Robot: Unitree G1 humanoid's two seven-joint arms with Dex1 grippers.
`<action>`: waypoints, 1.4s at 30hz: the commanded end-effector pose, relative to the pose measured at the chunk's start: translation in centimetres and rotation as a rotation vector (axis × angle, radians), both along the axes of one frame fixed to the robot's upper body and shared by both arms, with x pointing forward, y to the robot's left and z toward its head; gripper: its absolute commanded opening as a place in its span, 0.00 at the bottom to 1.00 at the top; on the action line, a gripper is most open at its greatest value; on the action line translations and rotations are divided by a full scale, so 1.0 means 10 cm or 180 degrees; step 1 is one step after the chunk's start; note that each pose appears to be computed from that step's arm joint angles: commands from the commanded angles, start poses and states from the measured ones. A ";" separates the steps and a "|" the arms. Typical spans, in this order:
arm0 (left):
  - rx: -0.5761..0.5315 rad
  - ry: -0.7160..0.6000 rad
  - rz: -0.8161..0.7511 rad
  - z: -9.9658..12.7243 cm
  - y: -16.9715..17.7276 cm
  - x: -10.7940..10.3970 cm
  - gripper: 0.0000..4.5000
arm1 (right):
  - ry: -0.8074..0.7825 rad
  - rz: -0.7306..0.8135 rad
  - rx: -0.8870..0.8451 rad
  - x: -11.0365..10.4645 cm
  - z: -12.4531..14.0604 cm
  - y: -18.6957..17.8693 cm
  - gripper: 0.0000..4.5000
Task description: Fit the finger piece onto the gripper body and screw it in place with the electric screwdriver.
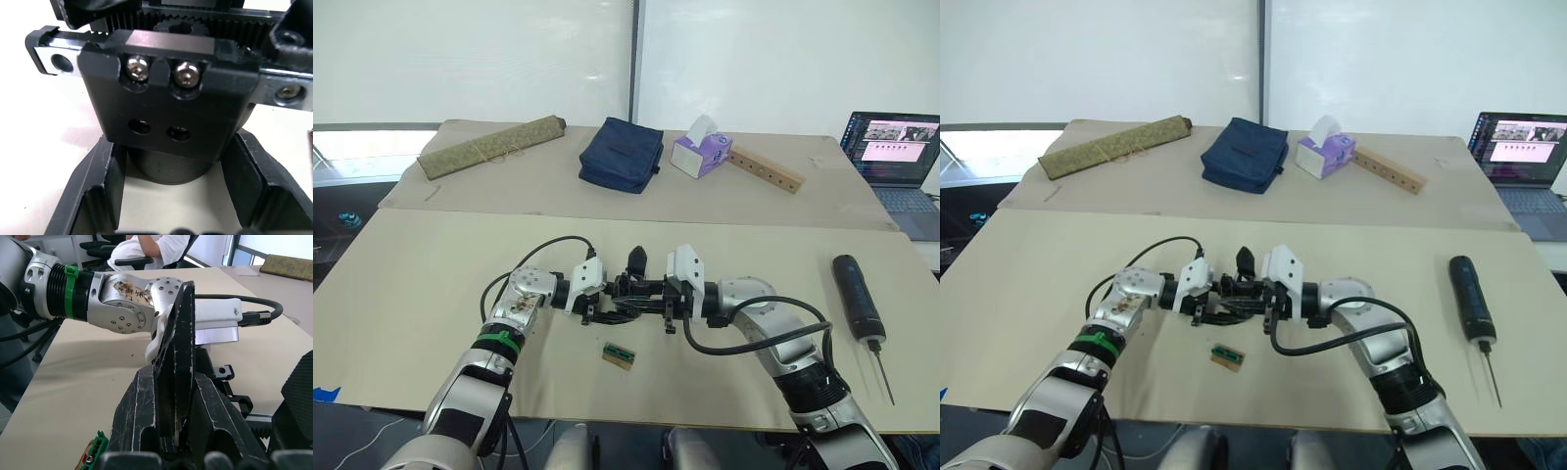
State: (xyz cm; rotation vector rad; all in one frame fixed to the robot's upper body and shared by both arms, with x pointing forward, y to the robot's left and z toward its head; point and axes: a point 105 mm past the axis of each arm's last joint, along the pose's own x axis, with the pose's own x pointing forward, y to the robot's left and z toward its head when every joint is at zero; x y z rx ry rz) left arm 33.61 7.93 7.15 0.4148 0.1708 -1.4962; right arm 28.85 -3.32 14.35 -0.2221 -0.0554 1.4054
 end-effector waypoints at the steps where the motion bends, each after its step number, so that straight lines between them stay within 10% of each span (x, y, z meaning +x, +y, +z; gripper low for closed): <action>1: 0.0242 0.0191 -0.0002 -0.20 0.04 -0.07 0.51 | -0.0107 -0.0048 -0.0029 0.02 0.06 -0.04 0.09; 29: 0.0208 0.0199 0.0035 -0.22 0.02 -0.06 0.51 | 0.0496 -0.0269 -0.0420 0.03 -0.43 -0.18 0.09; 42: 0.0229 0.0207 0.0046 -0.23 0.03 -0.06 0.51 | 0.0465 -0.0144 -0.0267 0.03 -0.21 -0.05 0.09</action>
